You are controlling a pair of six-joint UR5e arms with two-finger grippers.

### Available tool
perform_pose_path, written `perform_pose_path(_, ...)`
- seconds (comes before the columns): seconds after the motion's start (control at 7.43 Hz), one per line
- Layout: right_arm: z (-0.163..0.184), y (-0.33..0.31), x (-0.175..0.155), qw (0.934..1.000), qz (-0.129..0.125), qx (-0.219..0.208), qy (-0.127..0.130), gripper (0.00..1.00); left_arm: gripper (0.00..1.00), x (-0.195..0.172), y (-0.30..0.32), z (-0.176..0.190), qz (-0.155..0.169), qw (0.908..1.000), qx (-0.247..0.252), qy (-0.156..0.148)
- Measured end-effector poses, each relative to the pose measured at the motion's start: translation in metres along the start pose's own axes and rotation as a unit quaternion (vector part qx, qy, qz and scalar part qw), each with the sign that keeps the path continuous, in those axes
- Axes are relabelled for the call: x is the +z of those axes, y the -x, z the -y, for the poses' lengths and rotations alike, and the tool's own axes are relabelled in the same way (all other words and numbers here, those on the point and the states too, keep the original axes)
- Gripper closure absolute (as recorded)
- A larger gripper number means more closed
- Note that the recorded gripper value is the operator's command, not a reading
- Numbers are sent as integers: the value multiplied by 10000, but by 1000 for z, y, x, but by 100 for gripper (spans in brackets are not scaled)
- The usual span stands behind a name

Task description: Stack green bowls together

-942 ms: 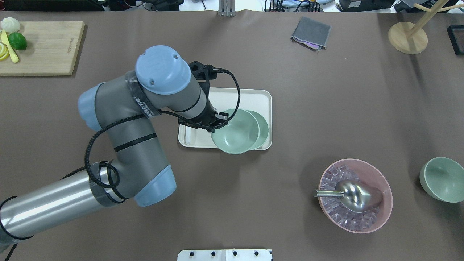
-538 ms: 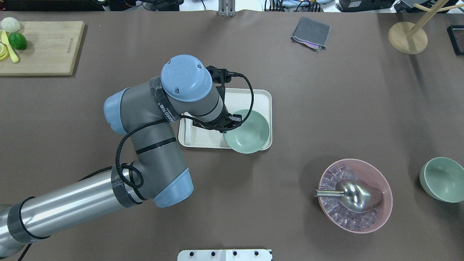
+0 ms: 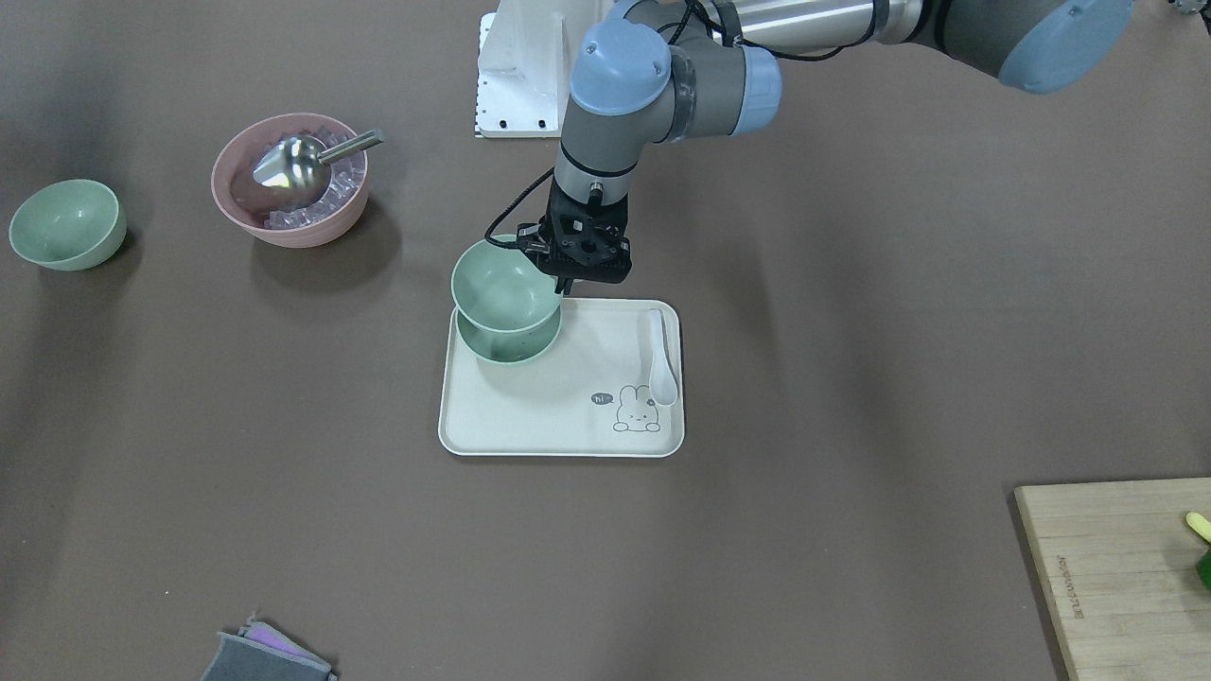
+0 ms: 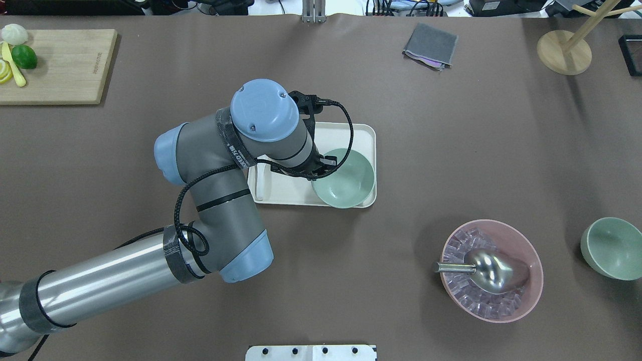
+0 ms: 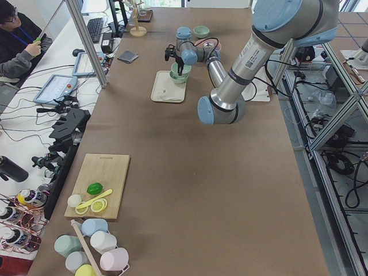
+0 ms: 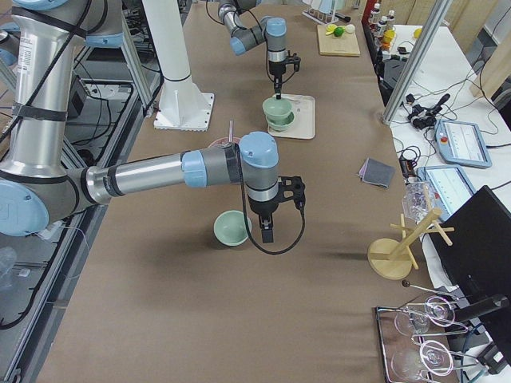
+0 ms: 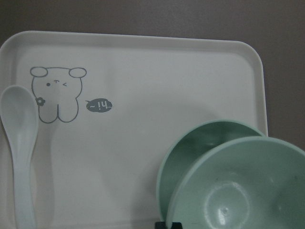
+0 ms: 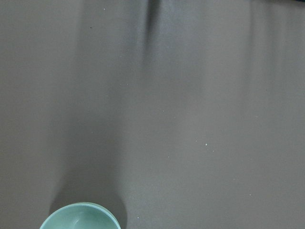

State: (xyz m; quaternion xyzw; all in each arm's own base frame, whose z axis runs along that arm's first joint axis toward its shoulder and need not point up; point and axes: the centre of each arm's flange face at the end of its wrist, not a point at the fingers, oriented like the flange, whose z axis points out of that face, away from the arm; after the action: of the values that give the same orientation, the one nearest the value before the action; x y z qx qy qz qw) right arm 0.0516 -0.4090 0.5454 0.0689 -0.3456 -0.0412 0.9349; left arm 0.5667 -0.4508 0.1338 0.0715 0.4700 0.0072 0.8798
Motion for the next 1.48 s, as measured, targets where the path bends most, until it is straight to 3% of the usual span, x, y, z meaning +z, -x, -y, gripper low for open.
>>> perform_pose_path(1.48, 1, 1, -1, 10000, 8, -10, -12, 0, 100, 24, -1, 11, 127, 9999, -38, -37)
